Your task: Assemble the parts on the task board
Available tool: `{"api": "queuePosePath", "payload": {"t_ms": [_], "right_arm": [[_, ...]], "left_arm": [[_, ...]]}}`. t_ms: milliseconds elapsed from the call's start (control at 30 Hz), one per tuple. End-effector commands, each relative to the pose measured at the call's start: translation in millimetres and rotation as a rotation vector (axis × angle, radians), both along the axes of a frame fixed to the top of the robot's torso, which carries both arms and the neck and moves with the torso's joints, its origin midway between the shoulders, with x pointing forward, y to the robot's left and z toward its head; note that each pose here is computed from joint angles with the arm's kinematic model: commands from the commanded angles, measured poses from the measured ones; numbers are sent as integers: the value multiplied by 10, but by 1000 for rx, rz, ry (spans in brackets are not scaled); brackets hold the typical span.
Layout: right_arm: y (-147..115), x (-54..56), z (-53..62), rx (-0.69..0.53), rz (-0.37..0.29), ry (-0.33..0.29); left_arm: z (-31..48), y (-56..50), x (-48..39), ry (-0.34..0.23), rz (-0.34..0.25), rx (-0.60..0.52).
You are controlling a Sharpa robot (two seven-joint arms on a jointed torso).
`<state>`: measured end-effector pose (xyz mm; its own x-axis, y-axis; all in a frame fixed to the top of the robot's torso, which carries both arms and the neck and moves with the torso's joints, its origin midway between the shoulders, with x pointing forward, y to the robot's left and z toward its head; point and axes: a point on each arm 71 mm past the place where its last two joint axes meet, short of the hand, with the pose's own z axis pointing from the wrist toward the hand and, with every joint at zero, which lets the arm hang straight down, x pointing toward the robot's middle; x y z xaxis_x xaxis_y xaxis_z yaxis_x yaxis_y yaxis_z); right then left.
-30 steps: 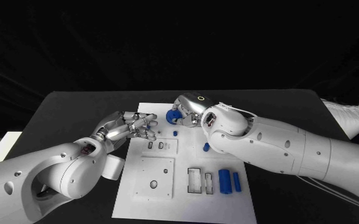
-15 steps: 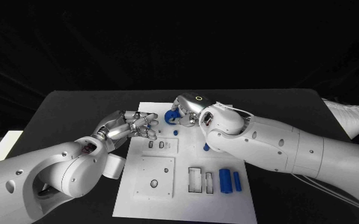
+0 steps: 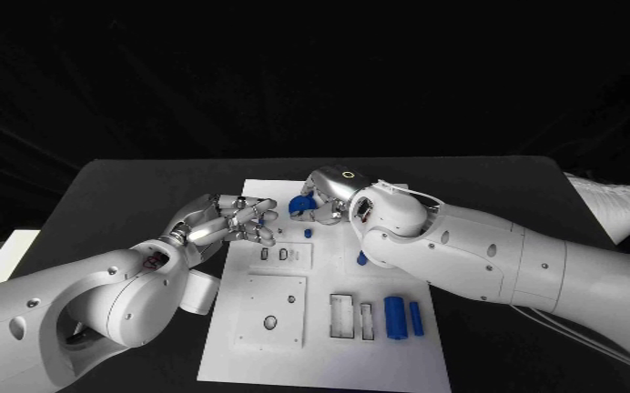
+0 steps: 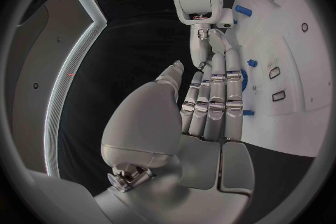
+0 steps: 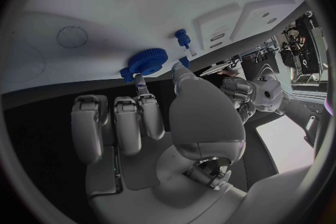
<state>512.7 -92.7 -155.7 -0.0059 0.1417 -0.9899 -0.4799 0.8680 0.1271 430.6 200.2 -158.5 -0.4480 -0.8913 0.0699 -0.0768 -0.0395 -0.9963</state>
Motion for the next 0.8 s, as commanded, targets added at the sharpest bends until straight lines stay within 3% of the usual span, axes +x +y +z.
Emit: {"api": "queuePosePath", "payload": {"t_ms": [33,333,533,800], "right_arm": [[0,-2,-41,-30,2,46],[-70,17,-45,-18,-24,50],[-104,-3,34,60,-12,-32],[-200,-96,174,231,81,-157]], "left_arm": [[15,-12,-6,-10,-6,-8],[16,-6,-8,-9,-5,-8],[16,-2,-7,-8,-3,-8],[14,8,-3,-7,1,-9]]}}
